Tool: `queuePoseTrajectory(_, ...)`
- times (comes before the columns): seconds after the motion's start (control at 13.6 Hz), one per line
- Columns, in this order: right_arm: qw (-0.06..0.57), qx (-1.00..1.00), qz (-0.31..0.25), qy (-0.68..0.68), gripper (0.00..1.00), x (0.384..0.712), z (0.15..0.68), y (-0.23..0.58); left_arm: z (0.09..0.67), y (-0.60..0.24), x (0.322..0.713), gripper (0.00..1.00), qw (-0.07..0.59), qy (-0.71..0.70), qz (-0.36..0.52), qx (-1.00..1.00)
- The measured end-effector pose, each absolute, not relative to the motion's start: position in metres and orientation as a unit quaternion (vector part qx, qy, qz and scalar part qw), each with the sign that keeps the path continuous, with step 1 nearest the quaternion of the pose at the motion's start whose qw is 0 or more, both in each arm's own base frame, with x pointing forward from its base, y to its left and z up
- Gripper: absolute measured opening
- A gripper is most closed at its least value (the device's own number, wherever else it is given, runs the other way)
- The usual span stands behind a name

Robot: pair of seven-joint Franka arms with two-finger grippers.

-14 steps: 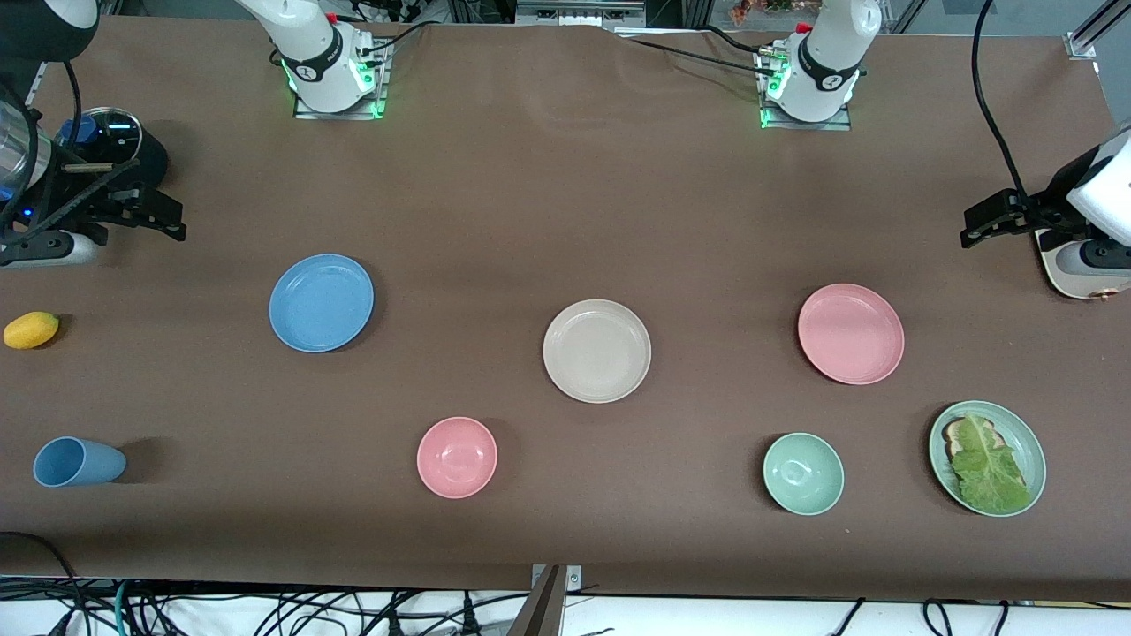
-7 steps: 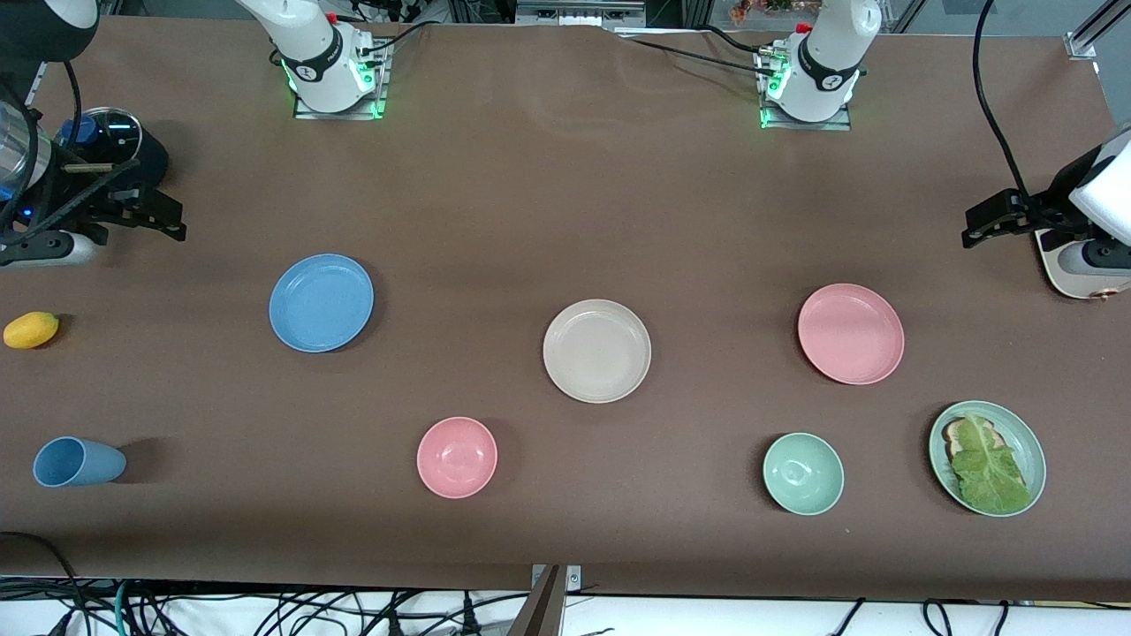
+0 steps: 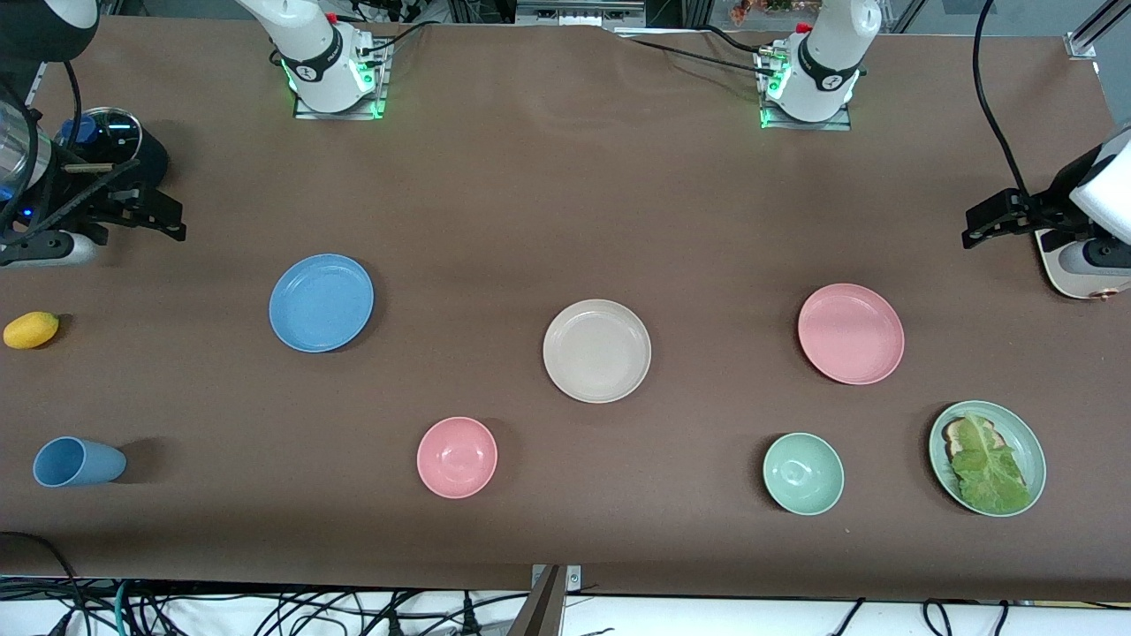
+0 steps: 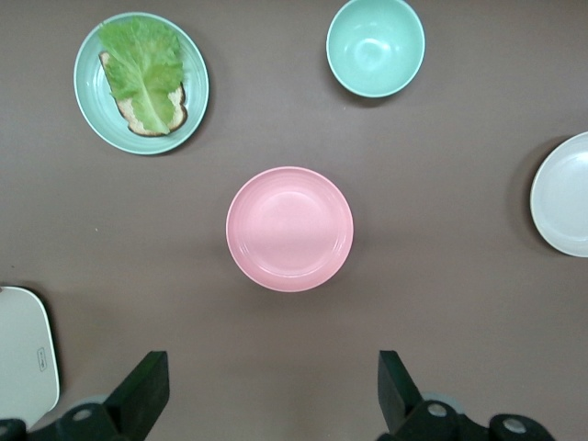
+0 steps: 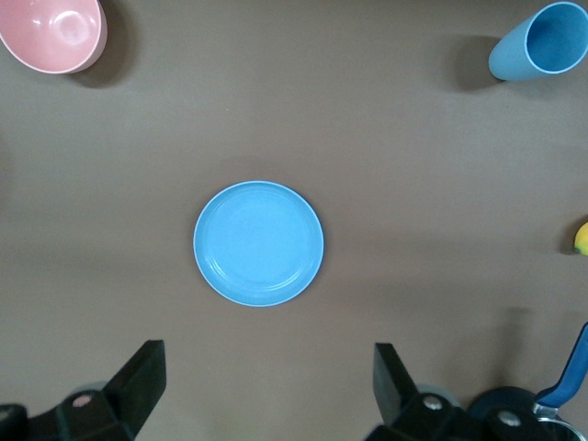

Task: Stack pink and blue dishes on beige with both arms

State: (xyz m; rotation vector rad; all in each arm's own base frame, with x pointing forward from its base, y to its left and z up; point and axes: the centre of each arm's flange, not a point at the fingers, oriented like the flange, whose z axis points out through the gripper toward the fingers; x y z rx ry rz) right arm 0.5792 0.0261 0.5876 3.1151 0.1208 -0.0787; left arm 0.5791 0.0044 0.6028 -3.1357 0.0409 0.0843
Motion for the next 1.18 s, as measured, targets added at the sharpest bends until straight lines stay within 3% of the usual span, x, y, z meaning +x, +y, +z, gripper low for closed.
queuePoseTrajectory(1.18, 0.012, 0.999, -0.025, 0.038, 1.0, 0.5793, 0.5877, 0.026, 0.6034, -0.0003, 0.5826, 1.0, 0.002, 0.017, 0.025, -1.0)
